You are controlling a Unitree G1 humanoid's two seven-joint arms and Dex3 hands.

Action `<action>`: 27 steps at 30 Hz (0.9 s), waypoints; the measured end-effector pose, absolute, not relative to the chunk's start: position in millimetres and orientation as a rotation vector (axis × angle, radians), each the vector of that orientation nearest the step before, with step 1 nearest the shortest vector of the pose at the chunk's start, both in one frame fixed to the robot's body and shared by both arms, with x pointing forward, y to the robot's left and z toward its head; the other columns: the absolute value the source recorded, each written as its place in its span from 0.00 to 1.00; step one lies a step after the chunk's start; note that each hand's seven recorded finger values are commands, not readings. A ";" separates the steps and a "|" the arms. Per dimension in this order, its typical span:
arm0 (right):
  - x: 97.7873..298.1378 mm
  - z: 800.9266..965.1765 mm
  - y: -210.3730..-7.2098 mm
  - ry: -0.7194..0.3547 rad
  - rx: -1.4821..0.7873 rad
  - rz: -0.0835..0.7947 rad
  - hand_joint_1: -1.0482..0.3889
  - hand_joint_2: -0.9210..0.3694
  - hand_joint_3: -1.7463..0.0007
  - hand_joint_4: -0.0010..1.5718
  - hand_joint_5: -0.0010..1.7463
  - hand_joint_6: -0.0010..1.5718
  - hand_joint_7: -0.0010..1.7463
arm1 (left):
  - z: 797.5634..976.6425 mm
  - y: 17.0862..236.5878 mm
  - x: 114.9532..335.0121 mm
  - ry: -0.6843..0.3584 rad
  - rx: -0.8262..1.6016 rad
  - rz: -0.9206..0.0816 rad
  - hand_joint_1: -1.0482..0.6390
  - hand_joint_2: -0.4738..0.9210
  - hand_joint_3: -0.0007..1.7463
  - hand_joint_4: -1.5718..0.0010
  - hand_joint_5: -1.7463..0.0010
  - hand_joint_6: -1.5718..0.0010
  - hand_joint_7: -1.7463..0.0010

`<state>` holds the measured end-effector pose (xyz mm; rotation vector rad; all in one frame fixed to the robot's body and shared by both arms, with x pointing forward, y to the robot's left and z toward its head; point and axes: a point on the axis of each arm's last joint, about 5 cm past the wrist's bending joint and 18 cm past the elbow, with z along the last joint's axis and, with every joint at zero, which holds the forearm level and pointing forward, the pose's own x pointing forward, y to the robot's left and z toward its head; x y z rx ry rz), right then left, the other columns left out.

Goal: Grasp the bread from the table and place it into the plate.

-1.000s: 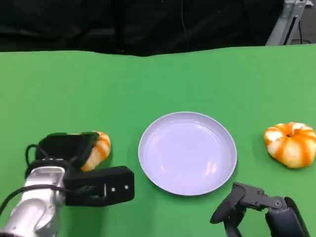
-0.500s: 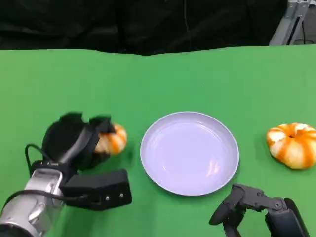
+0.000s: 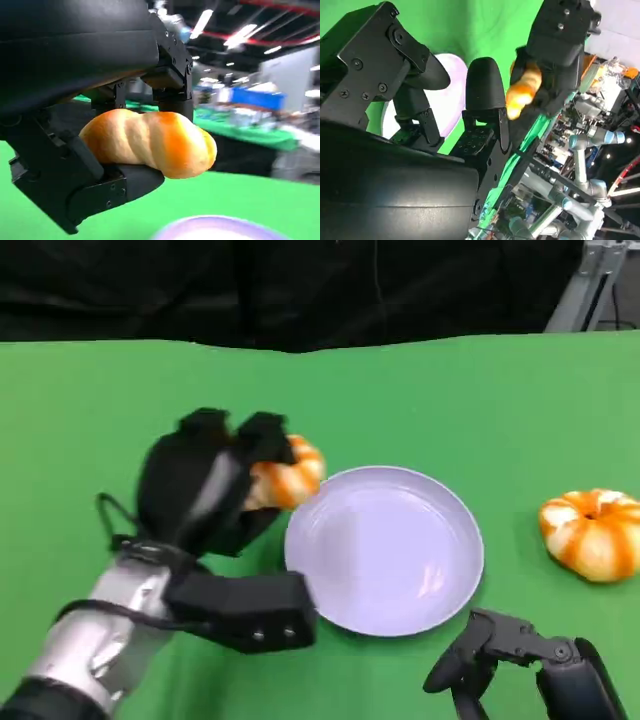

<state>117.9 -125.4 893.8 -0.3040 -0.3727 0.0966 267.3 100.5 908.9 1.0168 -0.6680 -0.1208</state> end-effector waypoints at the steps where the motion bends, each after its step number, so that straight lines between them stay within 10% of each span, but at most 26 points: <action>1: 117.8 893.7 -125.4 -0.372 -0.304 0.097 0.80 0.57 0.15 0.55 0.86 0.57 0.70 | 909.0 97.1 266.7 -0.675 1.006 -0.130 0.49 0.50 0.82 0.40 0.00 0.52 0.04; 14: 118.3 893.9 -125.2 -0.378 -0.304 0.098 0.79 0.57 0.15 0.56 0.86 0.58 0.70 | 908.9 69.0 269.5 -0.672 0.956 -0.222 0.52 0.53 0.80 0.40 0.00 0.52 0.03; 17: 117.7 893.6 -125.5 -0.375 -0.305 0.097 0.78 0.56 0.15 0.55 0.86 0.57 0.70 | 906.4 59.6 272.5 -0.629 0.962 -0.276 0.53 0.59 0.65 0.45 0.00 0.52 0.11; 20: 117.2 894.1 -125.0 -0.377 -0.304 0.098 0.78 0.56 0.15 0.55 0.86 0.58 0.70 | 902.5 40.4 274.0 -0.521 0.974 -0.424 0.47 0.93 0.19 0.63 0.37 0.58 0.75; 24: 116.2 893.5 -125.2 -0.371 -0.304 0.097 0.78 0.56 0.15 0.55 0.86 0.58 0.70 | 907.9 28.1 273.9 -0.475 0.968 -0.549 0.47 1.00 0.09 0.65 0.43 0.58 0.88; 25: 115.8 893.3 -125.3 -0.370 -0.304 0.097 0.77 0.56 0.15 0.55 0.86 0.58 0.70 | 909.4 27.9 274.8 -0.475 0.971 -0.552 0.36 1.00 0.11 0.86 0.58 0.74 0.94; 27: 115.7 893.3 -125.3 -0.369 -0.306 0.097 0.77 0.56 0.15 0.55 0.86 0.58 0.70 | 911.6 28.7 276.9 -0.453 0.995 -0.583 0.25 1.00 0.14 0.97 0.73 0.86 0.98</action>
